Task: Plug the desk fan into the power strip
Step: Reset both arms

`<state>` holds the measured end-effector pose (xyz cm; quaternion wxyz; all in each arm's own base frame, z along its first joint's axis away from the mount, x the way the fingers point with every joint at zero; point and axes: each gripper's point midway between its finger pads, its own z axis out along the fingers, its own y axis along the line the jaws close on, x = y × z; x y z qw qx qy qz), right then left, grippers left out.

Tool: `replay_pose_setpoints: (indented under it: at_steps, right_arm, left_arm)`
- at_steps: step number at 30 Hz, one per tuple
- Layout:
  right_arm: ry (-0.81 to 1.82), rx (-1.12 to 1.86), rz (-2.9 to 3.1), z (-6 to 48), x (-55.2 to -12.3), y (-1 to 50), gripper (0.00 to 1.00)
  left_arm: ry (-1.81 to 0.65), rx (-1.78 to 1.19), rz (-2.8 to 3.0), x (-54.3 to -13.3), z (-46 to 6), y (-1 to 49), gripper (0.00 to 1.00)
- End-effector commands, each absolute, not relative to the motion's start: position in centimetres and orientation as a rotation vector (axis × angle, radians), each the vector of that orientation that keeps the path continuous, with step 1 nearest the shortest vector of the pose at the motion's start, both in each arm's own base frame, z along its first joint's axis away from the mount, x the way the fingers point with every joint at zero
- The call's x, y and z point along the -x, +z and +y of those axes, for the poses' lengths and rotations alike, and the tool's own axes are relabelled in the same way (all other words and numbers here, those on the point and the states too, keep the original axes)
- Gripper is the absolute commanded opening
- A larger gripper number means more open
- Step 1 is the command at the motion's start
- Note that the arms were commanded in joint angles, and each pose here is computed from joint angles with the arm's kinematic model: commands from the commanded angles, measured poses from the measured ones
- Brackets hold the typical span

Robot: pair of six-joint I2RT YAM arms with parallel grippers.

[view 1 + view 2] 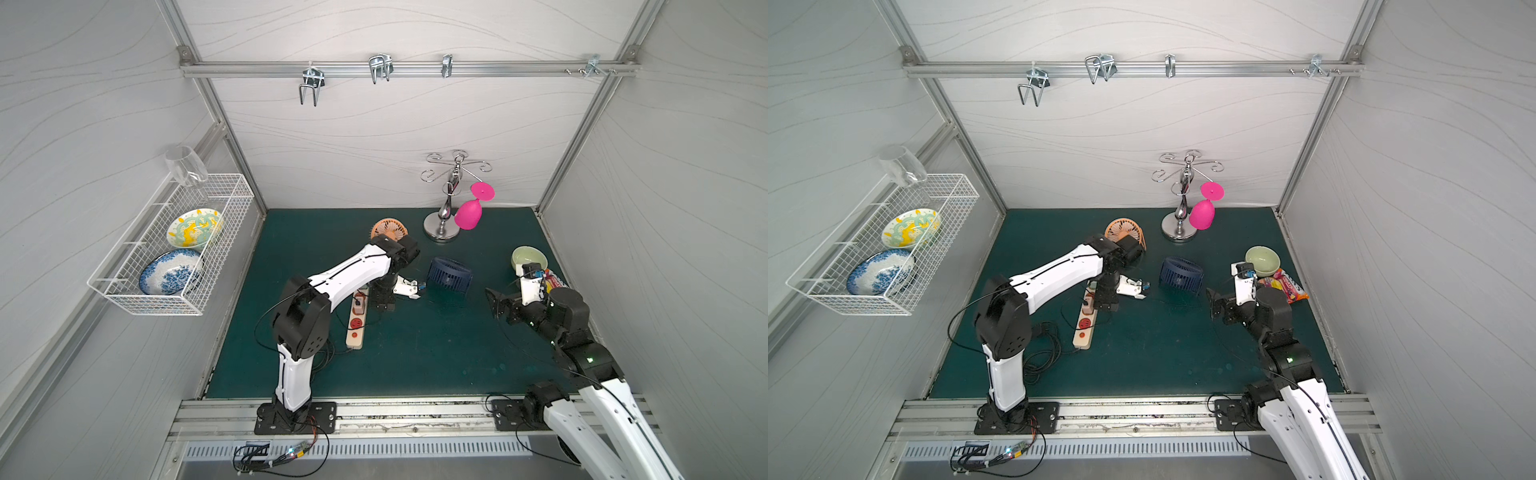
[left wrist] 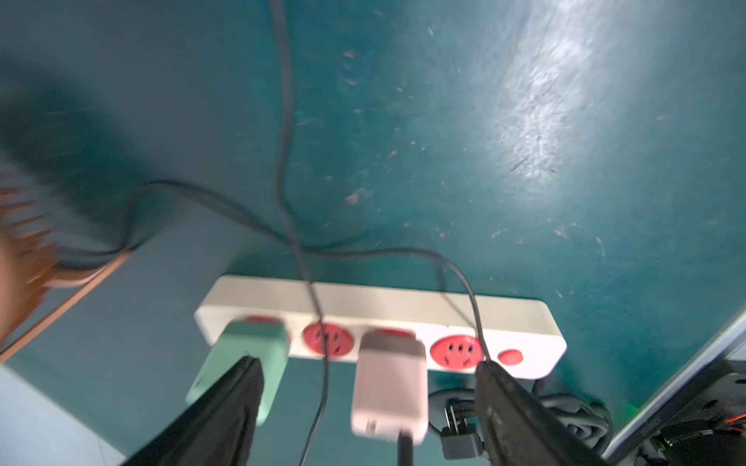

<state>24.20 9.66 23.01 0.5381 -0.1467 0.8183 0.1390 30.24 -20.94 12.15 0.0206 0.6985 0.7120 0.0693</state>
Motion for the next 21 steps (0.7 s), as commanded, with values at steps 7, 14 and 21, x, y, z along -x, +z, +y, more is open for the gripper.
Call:
replay_pose_setpoints:
  at_steps: [7, 14, 21]
  right_arm:
    - [0.299, 0.336, 1.936, 9.4, -24.7, 22.8, 0.99]
    - [0.222, 0.31, 1.907, 8.5, -25.9, 22.4, 0.99]
    - [0.153, 0.266, 1.867, 8.0, -28.8, 22.6, 0.99]
  left_arm:
    - [-0.017, -1.477, 2.184, -34.9, -18.1, 22.5, 1.0]
    - [-0.055, -1.039, 2.209, -37.8, -11.3, 23.6, 1.0]
    - [-0.313, -0.58, 2.175, -38.6, -6.1, 22.7, 1.0]
